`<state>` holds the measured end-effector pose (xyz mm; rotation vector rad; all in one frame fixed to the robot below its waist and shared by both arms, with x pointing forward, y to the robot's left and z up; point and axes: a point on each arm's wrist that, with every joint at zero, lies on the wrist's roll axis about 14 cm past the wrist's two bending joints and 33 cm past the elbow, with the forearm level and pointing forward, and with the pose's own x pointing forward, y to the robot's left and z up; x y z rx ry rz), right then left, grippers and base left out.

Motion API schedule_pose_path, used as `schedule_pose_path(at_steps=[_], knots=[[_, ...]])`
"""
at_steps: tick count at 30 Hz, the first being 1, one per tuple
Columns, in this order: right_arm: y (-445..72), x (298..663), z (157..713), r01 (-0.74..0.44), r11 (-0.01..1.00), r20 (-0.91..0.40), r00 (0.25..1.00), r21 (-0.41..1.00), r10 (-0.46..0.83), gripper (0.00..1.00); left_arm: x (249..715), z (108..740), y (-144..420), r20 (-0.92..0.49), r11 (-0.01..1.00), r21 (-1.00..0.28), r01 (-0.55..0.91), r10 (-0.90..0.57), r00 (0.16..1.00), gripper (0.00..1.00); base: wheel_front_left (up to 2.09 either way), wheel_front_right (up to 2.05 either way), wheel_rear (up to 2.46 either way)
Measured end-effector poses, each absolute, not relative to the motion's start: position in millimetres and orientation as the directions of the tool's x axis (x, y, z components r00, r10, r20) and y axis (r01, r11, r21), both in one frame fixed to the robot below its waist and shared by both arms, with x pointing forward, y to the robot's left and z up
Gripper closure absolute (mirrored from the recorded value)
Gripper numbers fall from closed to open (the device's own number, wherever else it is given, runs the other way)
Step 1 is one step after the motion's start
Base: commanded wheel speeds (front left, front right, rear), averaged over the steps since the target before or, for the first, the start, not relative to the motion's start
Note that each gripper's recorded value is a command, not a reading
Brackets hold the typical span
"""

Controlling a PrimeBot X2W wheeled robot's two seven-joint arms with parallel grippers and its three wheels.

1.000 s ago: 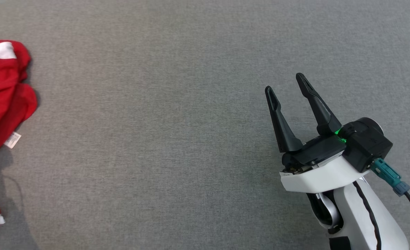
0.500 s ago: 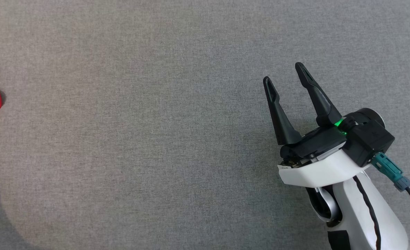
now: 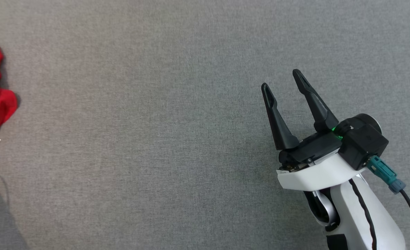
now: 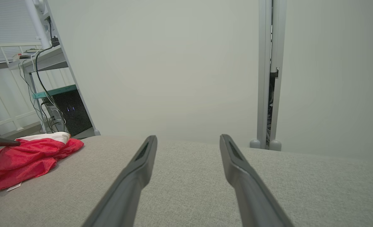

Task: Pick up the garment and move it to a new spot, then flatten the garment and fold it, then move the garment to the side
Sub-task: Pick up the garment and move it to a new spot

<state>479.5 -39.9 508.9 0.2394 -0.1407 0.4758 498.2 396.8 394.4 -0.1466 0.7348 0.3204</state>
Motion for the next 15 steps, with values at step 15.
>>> schedule_pose_path(at_steps=[15], knots=[[-50, 428, 562, -0.459, 0.865, 0.269, 0.875, 0.201, 0.402, 0.00, 520, 530, 335, -0.411, 0.996, 0.074, -0.047, 0.073, 0.909, 1.00, 0.00, 0.00, 0.00]])
